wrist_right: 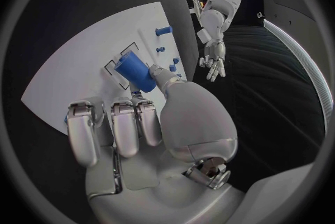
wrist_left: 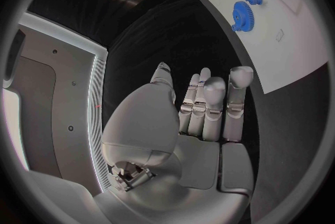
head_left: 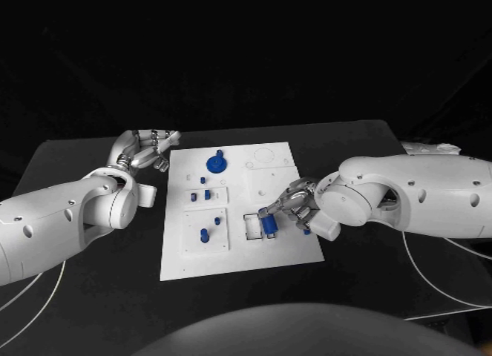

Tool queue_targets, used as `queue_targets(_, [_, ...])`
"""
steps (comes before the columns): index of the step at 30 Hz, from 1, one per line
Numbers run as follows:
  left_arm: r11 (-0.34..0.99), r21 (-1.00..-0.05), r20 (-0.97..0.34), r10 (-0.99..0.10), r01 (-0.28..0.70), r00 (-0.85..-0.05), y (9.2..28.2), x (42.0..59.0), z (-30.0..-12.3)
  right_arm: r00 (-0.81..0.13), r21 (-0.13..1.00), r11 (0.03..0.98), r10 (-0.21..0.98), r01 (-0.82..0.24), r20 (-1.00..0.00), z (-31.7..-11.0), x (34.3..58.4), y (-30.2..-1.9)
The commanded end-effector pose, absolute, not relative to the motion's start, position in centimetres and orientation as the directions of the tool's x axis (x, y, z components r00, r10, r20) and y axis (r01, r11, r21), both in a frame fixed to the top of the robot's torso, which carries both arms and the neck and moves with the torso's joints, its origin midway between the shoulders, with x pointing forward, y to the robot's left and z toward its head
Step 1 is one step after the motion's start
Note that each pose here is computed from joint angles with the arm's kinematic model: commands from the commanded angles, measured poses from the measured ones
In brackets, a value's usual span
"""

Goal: Assemble the parts on the task board

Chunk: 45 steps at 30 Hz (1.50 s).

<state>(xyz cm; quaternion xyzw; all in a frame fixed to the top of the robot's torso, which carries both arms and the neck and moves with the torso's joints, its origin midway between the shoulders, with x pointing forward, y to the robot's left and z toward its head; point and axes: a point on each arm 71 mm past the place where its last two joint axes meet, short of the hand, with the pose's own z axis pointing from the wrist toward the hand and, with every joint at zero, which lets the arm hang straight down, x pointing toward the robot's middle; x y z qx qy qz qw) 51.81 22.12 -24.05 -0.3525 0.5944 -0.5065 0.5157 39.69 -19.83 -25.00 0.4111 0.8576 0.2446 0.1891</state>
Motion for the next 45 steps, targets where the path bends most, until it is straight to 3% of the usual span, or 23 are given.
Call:
queue_targets(1, [0.229,-0.967,-0.250,-0.938,0.111,-0.240,21.8,51.8,-24.0,-0.610,0.580,0.540,0.787,0.610,-0.091,-25.2,39.8,-19.3])
queue_targets(45, [0.229,-0.967,-0.249,-0.938,0.110,-0.240,21.9,51.7,-24.0,-0.643,0.530,0.588,0.759,0.611,-0.100,-26.0,39.6,-18.2])
